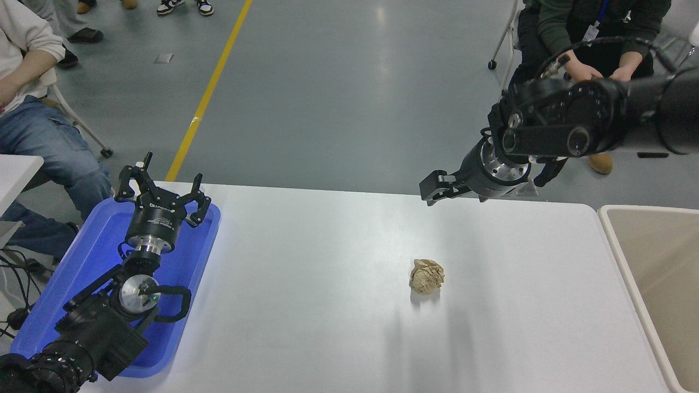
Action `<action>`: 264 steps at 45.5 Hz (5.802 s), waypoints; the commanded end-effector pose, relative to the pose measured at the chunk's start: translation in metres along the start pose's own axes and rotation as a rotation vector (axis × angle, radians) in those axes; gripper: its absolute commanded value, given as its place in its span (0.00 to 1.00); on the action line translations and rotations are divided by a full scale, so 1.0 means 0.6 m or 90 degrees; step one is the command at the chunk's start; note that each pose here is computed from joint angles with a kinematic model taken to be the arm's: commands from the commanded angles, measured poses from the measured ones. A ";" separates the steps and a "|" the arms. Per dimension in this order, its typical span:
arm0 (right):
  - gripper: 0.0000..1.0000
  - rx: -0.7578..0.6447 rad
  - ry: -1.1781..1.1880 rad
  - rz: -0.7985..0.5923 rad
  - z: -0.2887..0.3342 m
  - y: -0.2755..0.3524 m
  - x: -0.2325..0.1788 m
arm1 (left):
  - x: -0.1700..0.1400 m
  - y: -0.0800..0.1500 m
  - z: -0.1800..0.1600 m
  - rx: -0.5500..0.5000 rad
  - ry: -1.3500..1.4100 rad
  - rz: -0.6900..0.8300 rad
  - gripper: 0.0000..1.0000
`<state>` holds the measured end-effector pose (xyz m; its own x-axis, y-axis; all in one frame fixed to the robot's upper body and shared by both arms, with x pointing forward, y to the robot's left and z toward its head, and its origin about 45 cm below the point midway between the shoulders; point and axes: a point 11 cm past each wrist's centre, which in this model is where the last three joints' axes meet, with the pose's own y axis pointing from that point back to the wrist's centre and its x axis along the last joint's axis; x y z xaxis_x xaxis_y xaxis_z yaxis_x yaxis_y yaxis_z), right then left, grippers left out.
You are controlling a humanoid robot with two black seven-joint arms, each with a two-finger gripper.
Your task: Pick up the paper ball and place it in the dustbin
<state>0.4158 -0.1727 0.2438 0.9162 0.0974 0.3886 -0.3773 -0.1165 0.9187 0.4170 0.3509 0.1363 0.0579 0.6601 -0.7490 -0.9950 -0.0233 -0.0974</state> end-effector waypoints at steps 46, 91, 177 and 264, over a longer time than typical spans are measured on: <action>1.00 -0.008 -0.112 0.081 0.036 -0.211 -0.164 | 0.000 0.000 0.000 0.000 0.000 0.000 1.00; 0.88 -0.002 -0.153 0.075 0.037 -0.238 -0.211 | 0.000 0.000 0.000 0.000 0.000 0.000 1.00; 0.00 -0.048 -0.050 0.002 0.111 0.190 0.069 | 0.000 0.000 0.000 0.000 0.000 0.000 1.00; 0.00 -0.412 -0.335 0.187 0.621 0.150 -0.105 | 0.000 0.000 0.000 0.000 0.000 0.000 1.00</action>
<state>0.3985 -0.4690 0.3079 0.7582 -0.3219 0.5670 -0.4711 0.3307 0.8177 0.4170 0.3509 0.1363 0.0580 0.6600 -0.7490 -0.9950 -0.0232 -0.0975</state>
